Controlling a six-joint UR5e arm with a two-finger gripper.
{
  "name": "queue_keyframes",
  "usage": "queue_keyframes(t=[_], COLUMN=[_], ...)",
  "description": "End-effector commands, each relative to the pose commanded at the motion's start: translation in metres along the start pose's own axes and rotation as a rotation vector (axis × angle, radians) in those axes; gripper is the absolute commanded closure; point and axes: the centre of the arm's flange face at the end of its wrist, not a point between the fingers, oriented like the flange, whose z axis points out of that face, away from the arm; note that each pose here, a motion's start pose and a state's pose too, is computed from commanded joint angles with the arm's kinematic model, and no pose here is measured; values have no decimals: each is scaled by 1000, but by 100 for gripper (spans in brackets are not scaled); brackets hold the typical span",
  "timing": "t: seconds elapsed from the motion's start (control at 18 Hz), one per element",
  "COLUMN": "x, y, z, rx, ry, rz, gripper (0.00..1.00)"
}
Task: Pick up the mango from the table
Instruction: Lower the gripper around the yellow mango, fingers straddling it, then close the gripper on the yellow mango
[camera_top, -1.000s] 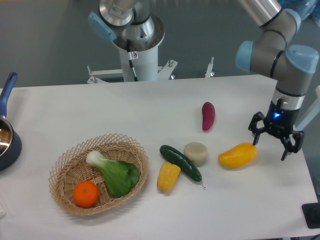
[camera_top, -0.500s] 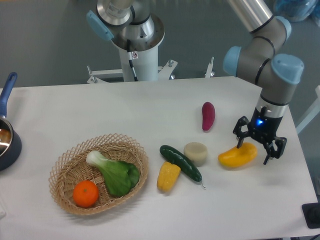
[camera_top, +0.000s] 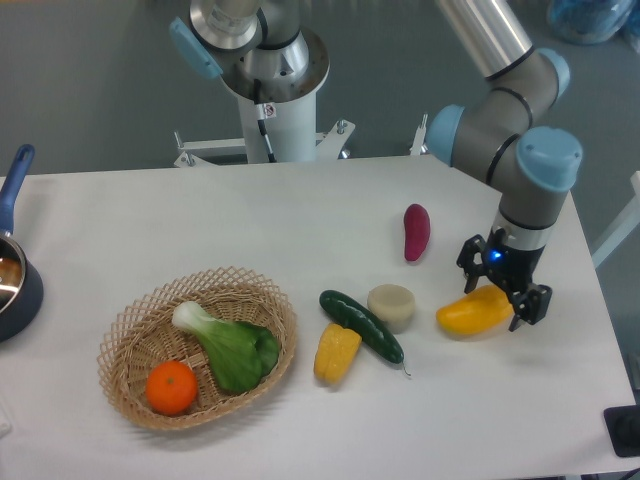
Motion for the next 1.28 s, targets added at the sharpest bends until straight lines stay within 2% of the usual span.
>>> queue_keyframes(t=[0.17,0.33,0.72,1.28], x=[3,2,8,8], y=[-2,-7,-15,-11], z=[5,8,19,23], rx=[-4,-57,-55,-77], ry=[13,26,43,51], rz=[2,16,14,27], gripper=[0,0,0,0])
